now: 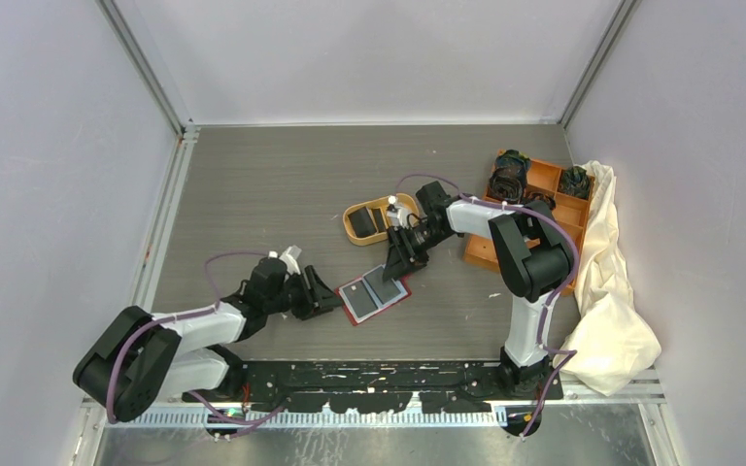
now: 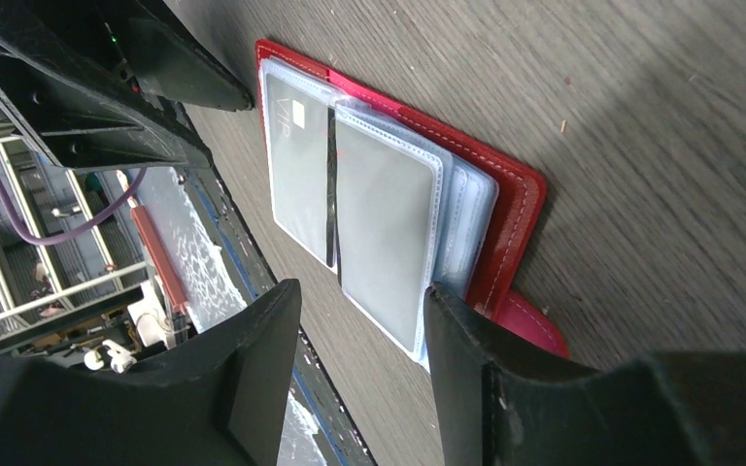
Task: Put the credit cards into the card holder
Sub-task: Turn over the card slot in the card holder.
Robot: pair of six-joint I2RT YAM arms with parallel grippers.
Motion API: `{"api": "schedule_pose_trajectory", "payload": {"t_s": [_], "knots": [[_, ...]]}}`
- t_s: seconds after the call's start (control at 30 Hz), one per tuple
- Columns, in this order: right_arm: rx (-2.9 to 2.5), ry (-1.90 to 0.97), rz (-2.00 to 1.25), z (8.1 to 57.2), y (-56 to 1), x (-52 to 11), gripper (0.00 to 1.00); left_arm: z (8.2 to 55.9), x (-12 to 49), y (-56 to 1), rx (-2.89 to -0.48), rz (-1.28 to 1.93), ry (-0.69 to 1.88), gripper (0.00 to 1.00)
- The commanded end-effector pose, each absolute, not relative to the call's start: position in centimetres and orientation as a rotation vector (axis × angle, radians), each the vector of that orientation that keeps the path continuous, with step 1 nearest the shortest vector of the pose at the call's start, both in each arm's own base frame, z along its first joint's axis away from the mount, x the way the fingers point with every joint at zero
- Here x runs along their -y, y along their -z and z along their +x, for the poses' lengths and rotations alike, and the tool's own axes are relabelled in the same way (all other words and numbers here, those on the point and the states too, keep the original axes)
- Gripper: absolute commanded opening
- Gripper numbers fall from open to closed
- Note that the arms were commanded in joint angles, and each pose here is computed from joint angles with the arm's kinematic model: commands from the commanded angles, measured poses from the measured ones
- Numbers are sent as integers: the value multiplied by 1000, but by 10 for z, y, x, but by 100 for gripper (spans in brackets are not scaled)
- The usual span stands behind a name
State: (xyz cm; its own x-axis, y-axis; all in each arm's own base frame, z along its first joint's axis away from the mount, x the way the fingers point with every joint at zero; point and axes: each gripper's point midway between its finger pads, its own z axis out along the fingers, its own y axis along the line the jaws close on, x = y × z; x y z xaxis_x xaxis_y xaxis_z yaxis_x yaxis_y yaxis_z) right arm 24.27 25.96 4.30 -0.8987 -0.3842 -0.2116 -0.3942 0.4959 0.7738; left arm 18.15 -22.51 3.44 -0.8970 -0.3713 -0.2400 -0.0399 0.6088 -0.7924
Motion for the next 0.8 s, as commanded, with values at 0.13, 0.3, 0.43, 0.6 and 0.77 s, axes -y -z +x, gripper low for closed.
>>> {"api": "schedule_pose_trajectory", "payload": {"t_s": [0.13, 0.3, 0.43, 0.6, 0.77], "knots": [[-2686, -1439, -659, 247, -48, -264, 54, 198, 237, -42, -2433, -328, 1204, 48], [-2680, -1468, -617, 248, -51, -266, 54, 204, 241, -36, -2461, -323, 1184, 46], [-2668, -1510, -578, 249, -55, -267, 54, 211, 246, -34, -2475, -303, 1174, 44], [-2656, -1566, -522, 251, -59, -268, 53, 221, 255, -32, -2487, -280, 1184, 42], [-2646, -1609, -473, 253, -62, -268, 52, 232, 264, -31, -2495, -252, 1185, 40]]}}
